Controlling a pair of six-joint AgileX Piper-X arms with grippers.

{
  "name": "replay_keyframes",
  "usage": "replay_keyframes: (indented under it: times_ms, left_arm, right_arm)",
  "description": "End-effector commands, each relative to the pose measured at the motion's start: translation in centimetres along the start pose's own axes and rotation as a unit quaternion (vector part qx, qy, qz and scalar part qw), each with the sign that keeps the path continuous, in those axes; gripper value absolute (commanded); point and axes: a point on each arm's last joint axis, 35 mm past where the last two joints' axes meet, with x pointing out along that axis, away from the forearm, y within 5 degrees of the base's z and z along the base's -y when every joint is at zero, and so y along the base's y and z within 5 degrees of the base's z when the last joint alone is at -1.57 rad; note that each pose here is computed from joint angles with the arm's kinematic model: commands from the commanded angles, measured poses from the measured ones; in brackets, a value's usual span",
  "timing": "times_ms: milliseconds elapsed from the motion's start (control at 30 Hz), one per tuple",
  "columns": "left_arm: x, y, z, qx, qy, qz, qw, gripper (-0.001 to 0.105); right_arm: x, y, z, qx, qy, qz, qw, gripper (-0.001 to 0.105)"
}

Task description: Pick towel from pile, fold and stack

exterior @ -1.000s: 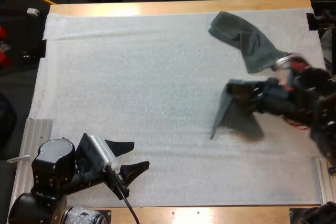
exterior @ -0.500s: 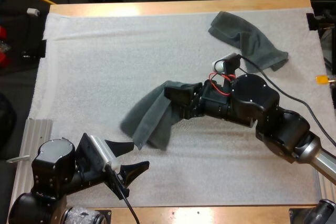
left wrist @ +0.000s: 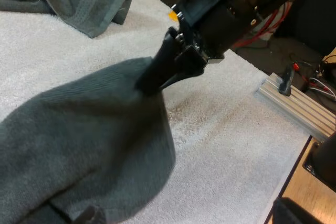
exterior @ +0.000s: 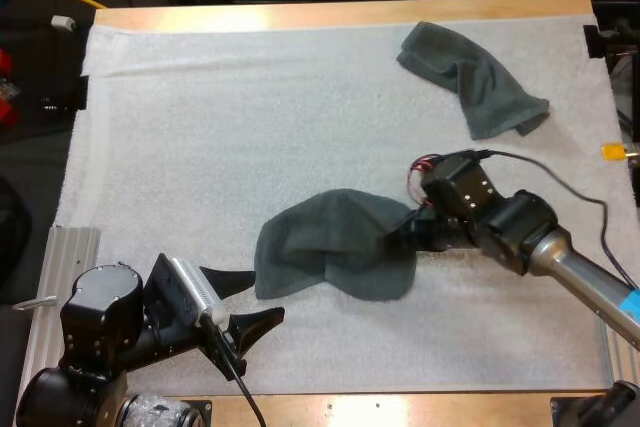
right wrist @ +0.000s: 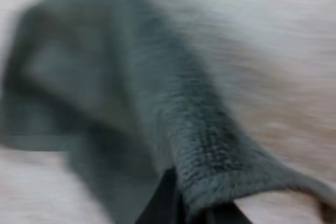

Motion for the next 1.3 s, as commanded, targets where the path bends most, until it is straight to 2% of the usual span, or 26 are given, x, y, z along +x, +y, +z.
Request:
replay_keyframes:
  times_ms: [0,67,167,233,333,500,667,767,933,1033,1133,1267]
  left_arm:
    - [-0.1,-0.2,0.1,-0.002,0.001,-0.005,1.0,0.062]
    - [-0.1,-0.2,0.1,-0.002,0.001,-0.005,1.0,0.062]
    - [-0.1,-0.2,0.1,-0.002,0.001,-0.005,1.0,0.062]
    - [-0.1,-0.2,0.1,-0.002,0.001,-0.005,1.0,0.062]
    - [-0.1,-0.2,0.1,-0.002,0.001,-0.005,1.0,0.062]
    - [-0.1,-0.2,0.1,-0.002,0.001,-0.005,1.0,0.062]
    - [-0.1,-0.1,0.0,-0.007,0.004,-0.002,1.0,0.062]
    - [-0.1,0.1,-0.2,-0.025,0.009,0.032,0.9991,0.062]
    - [-0.2,0.8,-1.1,-0.051,0.034,0.131,0.9895,0.062]
    - [-0.3,1.0,-1.5,-0.059,0.045,0.161,0.9841,0.062]
    - [-0.4,1.1,-1.8,-0.067,0.057,0.182,0.9794,0.062]
    - [-0.5,1.4,-2.2,-0.072,0.069,0.214,0.9717,0.062]
  right_arm:
    - [-0.7,-0.6,0.0,-0.004,0.005,-0.027,1.0,0.0]
    - [-1.1,-1.2,-0.3,0.0,0.013,-0.042,0.999,0.004]
    - [-2.1,-1.6,-0.5,-0.001,0.009,-0.053,0.999,0.023]
    - [-3.2,-1.5,-0.6,-0.005,-0.004,-0.055,0.998,0.043]
    - [-4.8,-1.3,-0.8,-0.005,-0.023,-0.055,0.998,0.057]
    - [-7.7,-0.9,-2.2,-0.003,-0.022,-0.054,0.998,0.055]
    - [-10.5,-0.7,-4.1,0.037,-0.019,-0.053,0.998,0.055]
    - [-12.3,-0.4,-5.2,0.068,-0.027,-0.036,0.997,0.055]
    - [-14.7,-0.1,-6.4,0.112,-0.063,-0.014,0.992,0.055]
    - [-15.3,0.1,-6.7,0.141,-0.07,0.004,0.987,0.055]
    - [-15.0,0.3,-7.0,0.166,-0.058,0.037,0.984,0.055]
    - [-13.7,0.9,-7.8,0.177,-0.029,0.05,0.982,0.055]
